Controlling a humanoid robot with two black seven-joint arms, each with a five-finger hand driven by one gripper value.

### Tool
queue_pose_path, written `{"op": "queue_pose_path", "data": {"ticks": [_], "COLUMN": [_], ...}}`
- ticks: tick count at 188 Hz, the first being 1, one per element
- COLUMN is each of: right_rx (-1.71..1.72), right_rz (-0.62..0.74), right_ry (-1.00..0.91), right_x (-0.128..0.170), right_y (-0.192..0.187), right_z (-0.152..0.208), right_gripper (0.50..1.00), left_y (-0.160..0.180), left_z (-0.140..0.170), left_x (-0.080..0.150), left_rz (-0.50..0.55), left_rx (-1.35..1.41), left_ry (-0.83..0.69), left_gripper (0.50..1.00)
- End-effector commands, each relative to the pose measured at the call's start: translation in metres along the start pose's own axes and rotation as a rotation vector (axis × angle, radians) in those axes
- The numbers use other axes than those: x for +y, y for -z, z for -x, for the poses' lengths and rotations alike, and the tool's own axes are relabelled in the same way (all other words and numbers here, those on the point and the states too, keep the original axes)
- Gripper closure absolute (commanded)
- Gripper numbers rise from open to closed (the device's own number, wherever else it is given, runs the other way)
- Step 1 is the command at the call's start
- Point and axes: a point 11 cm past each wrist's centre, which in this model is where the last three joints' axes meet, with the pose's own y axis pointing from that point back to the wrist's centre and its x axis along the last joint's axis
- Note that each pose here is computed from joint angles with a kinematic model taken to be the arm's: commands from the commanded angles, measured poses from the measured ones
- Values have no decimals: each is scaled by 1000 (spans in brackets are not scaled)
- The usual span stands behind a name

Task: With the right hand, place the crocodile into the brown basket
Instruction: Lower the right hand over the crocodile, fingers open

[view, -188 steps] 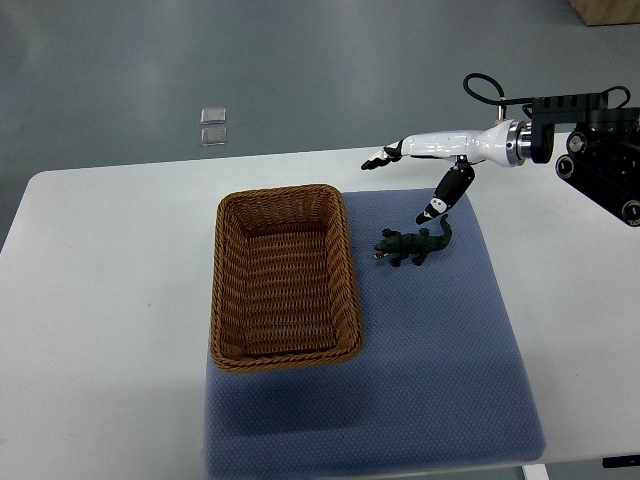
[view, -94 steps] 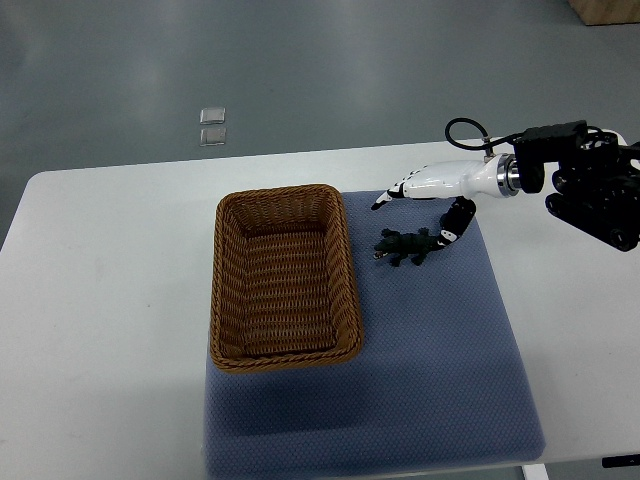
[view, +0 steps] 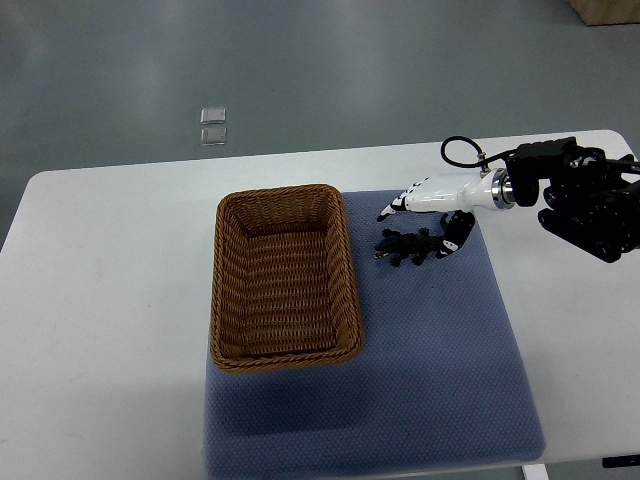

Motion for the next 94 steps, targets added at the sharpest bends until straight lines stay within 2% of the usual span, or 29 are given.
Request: {"op": "queue_pose_path", "data": {"ticks": [1, 94], "right_rx": [-4, -11], "right_rz": [0, 12], "right_ry": [1, 5], "right_x": [-5, -8], "right_y": [2, -1], "right_z": [1, 8], "right_gripper": [574, 579], "left_y": [0, 0], "left_z": [0, 0], "left_x": [0, 0], "left_rz": [-1, 1], "left_rx": [0, 0], "left_ry": [0, 0], "left_gripper": [500, 500]}}
